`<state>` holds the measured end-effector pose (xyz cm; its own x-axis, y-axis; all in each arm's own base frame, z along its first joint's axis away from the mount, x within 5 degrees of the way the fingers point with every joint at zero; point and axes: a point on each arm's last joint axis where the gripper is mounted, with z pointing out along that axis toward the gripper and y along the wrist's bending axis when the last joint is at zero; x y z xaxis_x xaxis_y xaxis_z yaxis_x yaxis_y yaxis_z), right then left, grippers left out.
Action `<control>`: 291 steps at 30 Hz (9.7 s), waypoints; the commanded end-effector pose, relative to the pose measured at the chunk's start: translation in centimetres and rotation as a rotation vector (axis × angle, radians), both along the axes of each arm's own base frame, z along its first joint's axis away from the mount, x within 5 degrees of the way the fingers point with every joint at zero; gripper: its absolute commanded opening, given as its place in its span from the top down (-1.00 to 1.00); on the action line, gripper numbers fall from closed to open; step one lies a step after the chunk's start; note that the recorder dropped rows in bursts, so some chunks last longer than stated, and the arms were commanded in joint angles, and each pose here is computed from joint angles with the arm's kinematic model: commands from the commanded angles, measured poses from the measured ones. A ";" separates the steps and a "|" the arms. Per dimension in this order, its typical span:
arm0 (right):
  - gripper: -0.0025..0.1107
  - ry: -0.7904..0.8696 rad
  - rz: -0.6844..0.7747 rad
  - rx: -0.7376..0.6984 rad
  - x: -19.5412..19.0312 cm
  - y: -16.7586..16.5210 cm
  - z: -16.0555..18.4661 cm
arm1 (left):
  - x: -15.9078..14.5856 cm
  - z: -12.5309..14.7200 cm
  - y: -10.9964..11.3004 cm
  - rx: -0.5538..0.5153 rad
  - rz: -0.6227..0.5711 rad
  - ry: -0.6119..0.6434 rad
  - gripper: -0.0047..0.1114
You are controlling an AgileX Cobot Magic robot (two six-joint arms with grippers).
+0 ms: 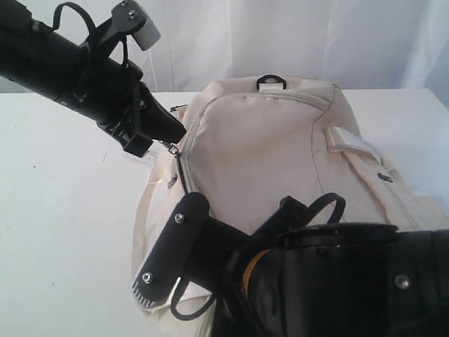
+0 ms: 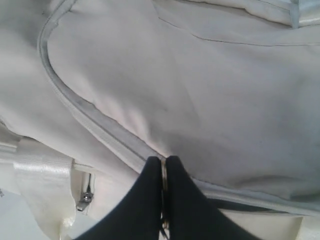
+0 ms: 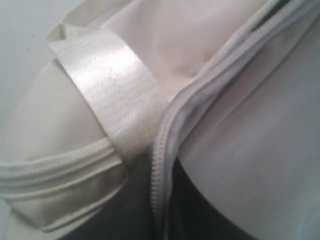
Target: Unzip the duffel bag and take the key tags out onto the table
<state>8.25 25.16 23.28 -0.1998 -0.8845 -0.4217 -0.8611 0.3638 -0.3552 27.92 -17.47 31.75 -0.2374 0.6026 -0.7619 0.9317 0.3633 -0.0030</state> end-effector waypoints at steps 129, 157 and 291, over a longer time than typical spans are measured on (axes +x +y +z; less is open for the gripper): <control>0.96 0.023 0.022 0.344 -0.2 2.0 -1.9 | 2.5 0.5 0.4 -0.173 -0.133 0.060 0.92; 0.84 -0.083 -0.183 0.161 -1.3 -1.7 -2.6 | 3.9 -0.2 -0.1 -0.121 -0.173 0.139 0.92; 0.96 -0.146 -0.815 0.142 24.5 -8.7 -0.6 | -9.6 2.8 3.7 -0.048 -0.238 0.156 0.92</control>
